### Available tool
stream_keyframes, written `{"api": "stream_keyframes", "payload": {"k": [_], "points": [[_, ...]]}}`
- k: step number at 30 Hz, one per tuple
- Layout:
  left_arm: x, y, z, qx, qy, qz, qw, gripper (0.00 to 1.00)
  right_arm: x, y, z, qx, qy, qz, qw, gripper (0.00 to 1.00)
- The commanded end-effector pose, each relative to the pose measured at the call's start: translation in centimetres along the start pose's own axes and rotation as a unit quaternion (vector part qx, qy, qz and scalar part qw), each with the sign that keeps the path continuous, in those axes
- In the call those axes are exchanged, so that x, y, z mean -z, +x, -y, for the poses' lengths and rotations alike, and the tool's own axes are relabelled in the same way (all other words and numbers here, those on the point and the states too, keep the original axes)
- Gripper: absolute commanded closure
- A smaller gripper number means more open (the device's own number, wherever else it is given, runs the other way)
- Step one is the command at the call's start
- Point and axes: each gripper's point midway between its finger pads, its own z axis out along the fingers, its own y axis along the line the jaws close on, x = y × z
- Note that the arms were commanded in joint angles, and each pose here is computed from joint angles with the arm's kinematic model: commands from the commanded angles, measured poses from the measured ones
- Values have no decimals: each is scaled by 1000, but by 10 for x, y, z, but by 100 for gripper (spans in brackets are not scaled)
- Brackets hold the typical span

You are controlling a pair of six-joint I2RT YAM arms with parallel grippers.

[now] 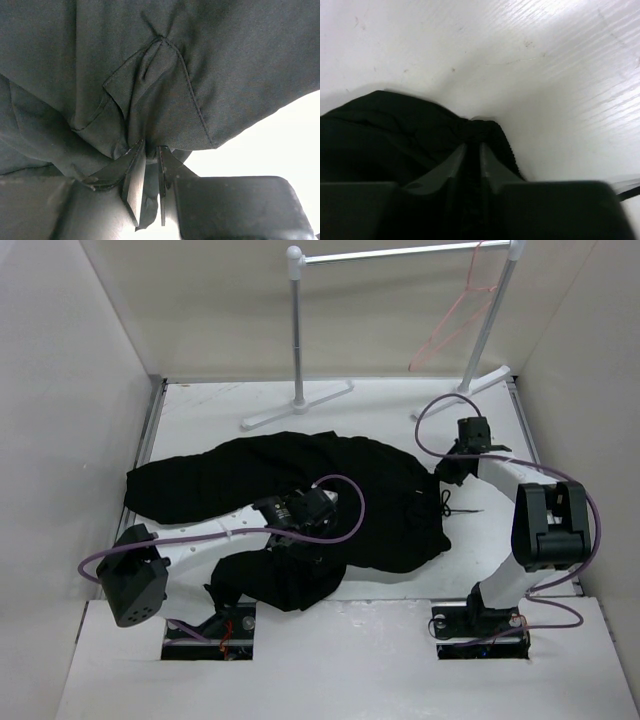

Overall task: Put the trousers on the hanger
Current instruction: Flatten out the trousers at the center of the board.

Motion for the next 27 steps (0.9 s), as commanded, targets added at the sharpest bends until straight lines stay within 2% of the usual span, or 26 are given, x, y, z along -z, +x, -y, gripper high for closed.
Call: {"api": "stream_keyframes", "payload": {"k": [1,3,6,14,16,18,20,23,25,27], "points": [[1,-1,-3,7,-4,11,1000,88,0,-9,-22,-20,-39,3,999,88],[-1,-5,-3,13,-2,15,1000,88,2,-26,-31,-45,-59,10,997,96],[-2,-17,5,17,7,29,999,88,6,-65,-37,-73,-71,45,994,99],[-6,-52,46,13,38,62,997,88,13,-160,-24,-123,-50,121,984,100],[-11,-59,57,11,43,64,997,85,4,-173,-21,-132,-40,130,982,100],[-14,-64,69,8,48,66,997,74,-6,-182,-18,-141,-28,138,980,97],[-13,-68,78,3,49,71,996,63,-10,-190,-17,-144,-20,150,978,84],[6,-79,82,3,49,100,994,51,5,-203,-19,-141,-14,180,973,51],[28,-89,74,24,49,132,990,47,30,-206,-20,-135,-15,203,970,37],[47,-99,57,52,41,165,984,46,52,-196,-28,-128,-25,216,968,30]]}}
